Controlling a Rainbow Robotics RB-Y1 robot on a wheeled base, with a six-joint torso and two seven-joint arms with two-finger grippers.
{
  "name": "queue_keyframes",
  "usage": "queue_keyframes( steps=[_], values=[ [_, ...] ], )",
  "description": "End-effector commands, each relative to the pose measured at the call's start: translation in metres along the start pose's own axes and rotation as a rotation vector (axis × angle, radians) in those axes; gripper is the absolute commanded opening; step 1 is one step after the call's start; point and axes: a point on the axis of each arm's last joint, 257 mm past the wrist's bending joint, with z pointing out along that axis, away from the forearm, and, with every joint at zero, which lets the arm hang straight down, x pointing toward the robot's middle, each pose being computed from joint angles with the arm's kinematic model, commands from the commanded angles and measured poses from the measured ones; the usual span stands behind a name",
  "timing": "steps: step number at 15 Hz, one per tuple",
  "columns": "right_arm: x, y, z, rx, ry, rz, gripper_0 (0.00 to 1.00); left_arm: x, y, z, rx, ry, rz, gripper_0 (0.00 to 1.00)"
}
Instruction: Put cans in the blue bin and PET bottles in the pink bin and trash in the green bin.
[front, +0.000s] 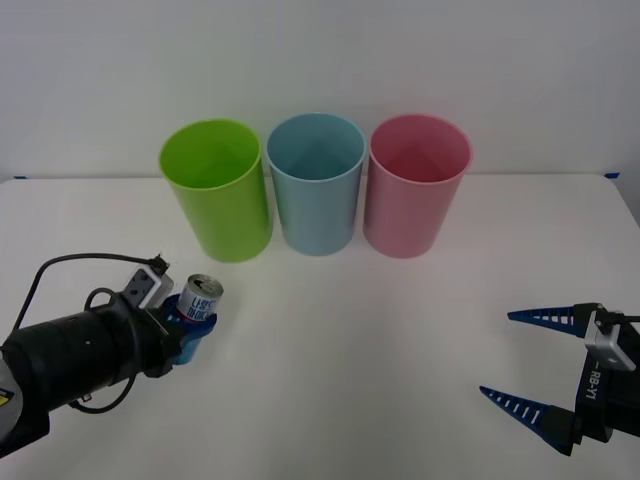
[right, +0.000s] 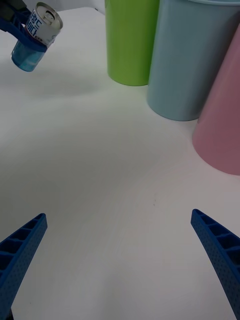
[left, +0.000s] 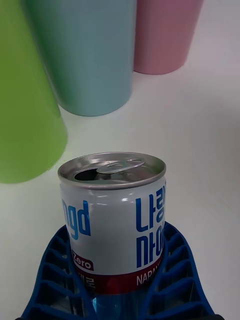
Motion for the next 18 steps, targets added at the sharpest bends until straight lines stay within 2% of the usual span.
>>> queue_keyframes(
  steps=[1, 3, 7, 8, 11, 13, 15, 16, 18],
  values=[
    [0.0, 0.0, 0.0, 0.0, 0.0, 0.0, 1.0, -0.004, -0.009, -0.015, 0.041, -0.047, -0.019, 0.0],
    [0.0, 0.0, 0.0, 0.0, 0.0, 0.0, 1.0, -0.017, -0.011, -0.021, 0.05, -0.108, 0.006, 0.0],
    [0.0, 0.0, 0.0, 0.0, 0.0, 0.0, 1.0, -0.06, -0.026, -0.03, 0.09, -0.296, 0.047, 0.0],
    [0.0, 0.0, 0.0, 0.0, 0.0, 0.0, 1.0, -0.067, -0.029, -0.032, 0.099, -0.322, 0.045, 0.0],
    [0.0, 0.0, 0.0, 0.0, 0.0, 0.0, 1.0, -0.097, -0.025, -0.037, 0.1, -0.413, 0.022, 0.0],
    [0.0, 0.0, 0.0, 0.0, 0.0, 0.0, 1.0, -0.122, -0.013, -0.039, 0.075, -0.475, 0.004, 0.0],
    [0.0, 0.0, 0.0, 0.0, 0.0, 0.0, 1.0, -0.147, -0.014, -0.031, 0.074, -0.526, -0.057, 0.0],
    [0.0, 0.0, 0.0, 0.0, 0.0, 0.0, 1.0, -0.161, -0.011, -0.028, 0.069, -0.546, -0.057, 0.0],
    [0.0, 0.0, 0.0, 0.0, 0.0, 0.0, 1.0, -0.183, -0.002, -0.029, 0.064, -0.576, -0.093, 0.0]
  ],
)
